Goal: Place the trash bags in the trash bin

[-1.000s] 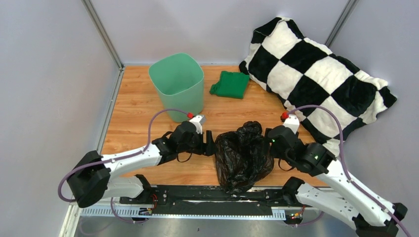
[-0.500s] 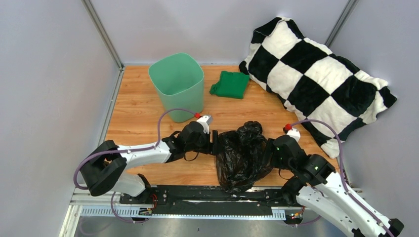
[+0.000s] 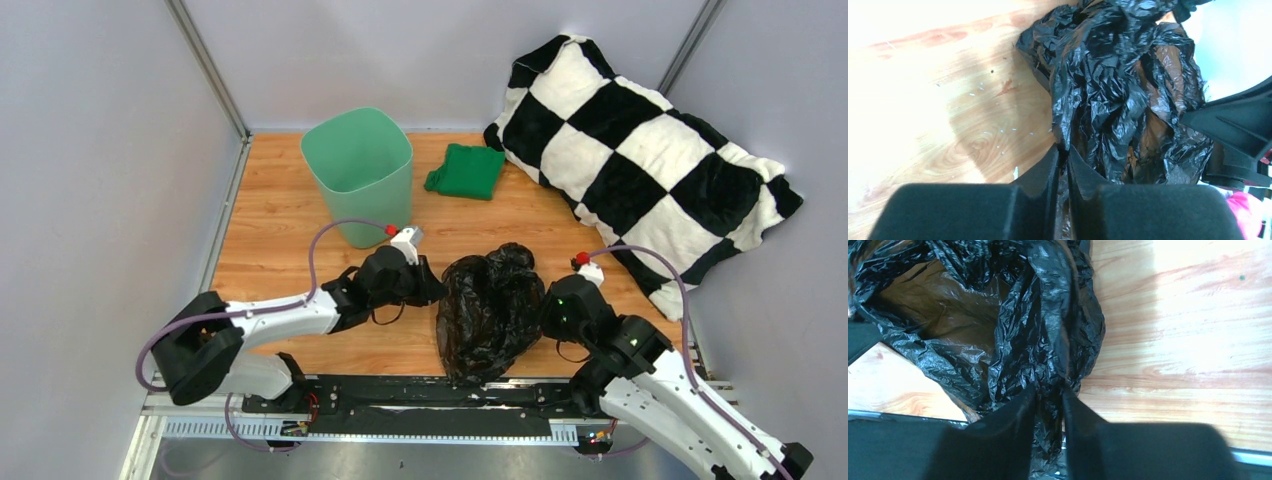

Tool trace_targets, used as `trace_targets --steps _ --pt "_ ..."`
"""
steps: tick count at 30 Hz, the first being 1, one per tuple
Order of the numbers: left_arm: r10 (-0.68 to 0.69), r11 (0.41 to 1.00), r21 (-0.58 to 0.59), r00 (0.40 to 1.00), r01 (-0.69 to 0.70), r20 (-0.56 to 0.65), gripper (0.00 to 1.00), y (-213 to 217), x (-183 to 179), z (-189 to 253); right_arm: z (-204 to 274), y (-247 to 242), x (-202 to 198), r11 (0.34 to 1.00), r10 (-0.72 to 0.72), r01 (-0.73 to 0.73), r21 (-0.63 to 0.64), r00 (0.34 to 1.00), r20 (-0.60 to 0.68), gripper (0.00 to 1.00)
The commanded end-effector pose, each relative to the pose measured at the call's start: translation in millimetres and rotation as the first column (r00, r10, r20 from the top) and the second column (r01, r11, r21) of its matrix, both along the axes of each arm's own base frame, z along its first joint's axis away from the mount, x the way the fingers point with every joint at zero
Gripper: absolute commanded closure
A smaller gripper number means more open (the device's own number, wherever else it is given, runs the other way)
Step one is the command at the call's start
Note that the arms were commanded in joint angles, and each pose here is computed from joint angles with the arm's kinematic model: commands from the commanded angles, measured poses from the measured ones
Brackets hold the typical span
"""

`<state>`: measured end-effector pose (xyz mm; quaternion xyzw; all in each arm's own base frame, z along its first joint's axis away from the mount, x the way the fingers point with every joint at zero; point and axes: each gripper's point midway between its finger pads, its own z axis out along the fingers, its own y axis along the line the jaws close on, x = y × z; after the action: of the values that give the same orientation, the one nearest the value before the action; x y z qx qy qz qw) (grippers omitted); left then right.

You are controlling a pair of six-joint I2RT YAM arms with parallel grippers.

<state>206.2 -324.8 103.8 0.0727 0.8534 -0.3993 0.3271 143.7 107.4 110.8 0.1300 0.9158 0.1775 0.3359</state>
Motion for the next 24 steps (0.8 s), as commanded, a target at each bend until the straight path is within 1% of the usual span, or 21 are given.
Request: trace_targets --steps 1,3,4,5,6,7,9,11,13,15,18,20,24 --pt "0.137 0.99 -0.043 0.989 -0.135 0.047 0.92 23.6 6.2 15.2 11.3 1.2 10.3 0.999 0.012 -0.011 -0.042 1.0 0.011 0.82" --pt "0.227 0.972 0.051 0.974 -0.228 0.03 1.0 51.8 5.9 1.1 13.7 3.4 13.6 0.995 0.046 -0.046 -0.083 0.999 -0.001 0.91" --pt "0.266 0.957 0.111 0.963 -0.268 0.032 1.0 66.5 5.5 -5.3 14.1 5.2 14.6 0.991 0.076 -0.076 -0.107 0.997 -0.012 0.92" --pt "0.297 0.938 0.179 0.954 -0.298 0.034 1.0 82.2 3.2 -12.3 15.9 7.9 15.9 0.987 0.1 -0.102 -0.122 0.995 -0.022 0.92" --pt "0.314 0.922 0.221 0.948 -0.317 0.047 1.0 93.3 2.1 -14.5 16.7 11.4 16.6 0.983 0.124 -0.128 -0.132 0.992 -0.038 0.91" --pt "0.323 0.911 0.25 0.945 -0.327 0.056 1.0 101.7 0.4 -17.1 17.5 16.5 16.3 0.979 0.149 -0.155 -0.131 0.987 -0.057 0.86" --pt "0.33 0.899 0.278 0.941 -0.338 0.074 1.0 112.1 -1.6 -18.2 19.6 27.6 18.0 0.973 0.191 -0.198 -0.116 0.979 -0.074 0.76" --pt "0.337 0.891 0.295 0.938 -0.346 0.084 1.0 119.0 -3.2 -17.2 23.6 38.2 20.2 0.969 0.223 -0.228 -0.091 0.973 -0.063 0.63" --pt "0.344 0.884 0.307 0.935 -0.354 0.086 1.0 123.6 -4.5 -17.6 26.4 44.8 22.1 0.969 0.235 -0.238 -0.065 0.971 -0.046 0.52" --pt "0.348 0.881 0.309 0.933 -0.358 0.089 1.0 126.2 -5.0 -17.6 25.4 48.7 22.4 0.969 0.24 -0.242 -0.043 0.97 -0.037 0.5" --pt "0.345 0.879 0.316 0.934 -0.356 0.093 1.0 127.2 -5.4 -17.2 21.0 58.9 19.0 0.966 0.256 -0.256 0.022 0.966 -0.033 0.51" --pt "0.341 0.881 0.318 0.936 -0.351 0.09 1.0 126.6 -5.7 -17.6 15.2 67.8 13.5 0.959 0.274 -0.27 0.081 0.961 -0.045 0.51" --pt "0.336 0.883 0.319 0.938 -0.343 0.08 1.0 124.9 -7.0 -19.8 -1.7 71.4 5.3 0.957 0.263 -0.251 0.141 0.962 -0.071 0.5"
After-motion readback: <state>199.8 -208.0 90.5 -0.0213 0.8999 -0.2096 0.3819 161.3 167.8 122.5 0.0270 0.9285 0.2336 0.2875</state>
